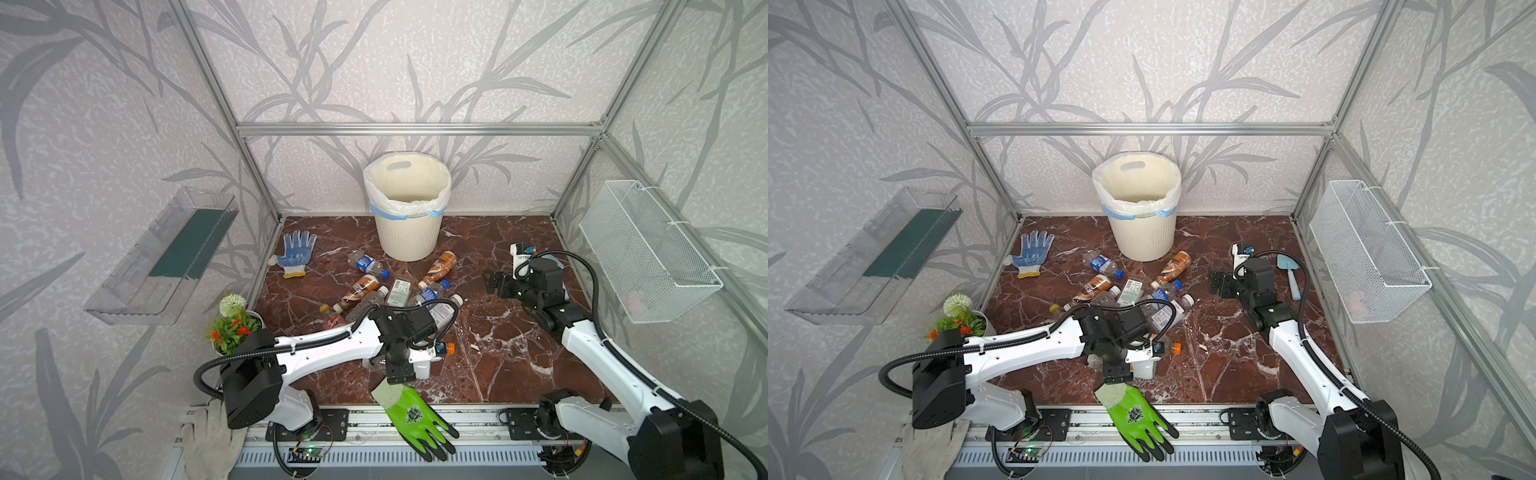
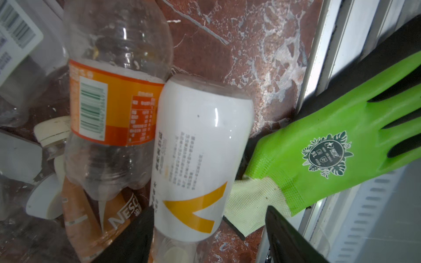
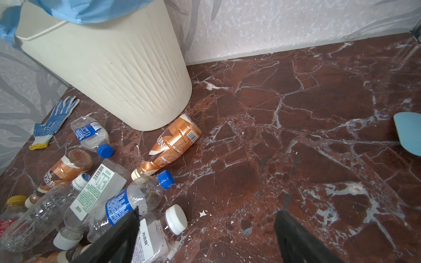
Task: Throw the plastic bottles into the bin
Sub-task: 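Reach the left gripper to the white bottle nearest the robot and grasp it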
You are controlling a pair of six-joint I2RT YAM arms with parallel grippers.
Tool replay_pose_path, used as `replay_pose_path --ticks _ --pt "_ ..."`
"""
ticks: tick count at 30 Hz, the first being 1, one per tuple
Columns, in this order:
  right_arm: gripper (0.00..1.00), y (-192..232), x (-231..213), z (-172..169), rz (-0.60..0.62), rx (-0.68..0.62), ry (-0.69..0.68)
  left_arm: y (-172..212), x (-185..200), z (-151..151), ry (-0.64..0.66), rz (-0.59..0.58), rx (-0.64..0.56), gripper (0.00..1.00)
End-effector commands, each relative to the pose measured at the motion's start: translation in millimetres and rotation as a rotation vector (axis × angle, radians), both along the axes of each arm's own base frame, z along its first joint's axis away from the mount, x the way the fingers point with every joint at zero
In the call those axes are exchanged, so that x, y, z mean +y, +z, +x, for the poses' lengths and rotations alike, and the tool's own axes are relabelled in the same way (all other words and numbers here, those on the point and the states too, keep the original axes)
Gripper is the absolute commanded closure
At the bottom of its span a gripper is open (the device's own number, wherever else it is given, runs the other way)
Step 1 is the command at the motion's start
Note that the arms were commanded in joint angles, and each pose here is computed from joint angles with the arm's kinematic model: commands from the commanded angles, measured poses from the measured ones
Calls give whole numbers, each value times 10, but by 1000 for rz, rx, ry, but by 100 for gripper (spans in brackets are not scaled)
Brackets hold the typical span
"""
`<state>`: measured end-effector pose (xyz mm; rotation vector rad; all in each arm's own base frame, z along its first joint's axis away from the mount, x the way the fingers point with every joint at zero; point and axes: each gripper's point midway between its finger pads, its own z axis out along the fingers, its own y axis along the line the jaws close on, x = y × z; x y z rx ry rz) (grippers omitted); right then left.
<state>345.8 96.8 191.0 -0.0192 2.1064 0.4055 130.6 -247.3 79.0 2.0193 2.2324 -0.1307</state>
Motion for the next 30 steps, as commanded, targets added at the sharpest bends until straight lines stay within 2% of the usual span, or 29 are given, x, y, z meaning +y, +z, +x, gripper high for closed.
replay_pose_path --ticks 1,6,13,25,30 --pt "7 24 17 13 18 -15 5 -116 44 52 -17 61 -32 24" --pt "7 -22 12 6 13 -5 4 -168 -91 86 3 20 -40 24" --pt "7 -40 -10 -12 13 -8 -6 -361 3 84 -18 114 -69 26" --pt "7 -26 -12 -2 9 -12 -6 -494 57 89 -21 156 -99 26" --pt "6 -35 -10 -15 10 -7 -5 -461 36 87 -10 136 -108 31"
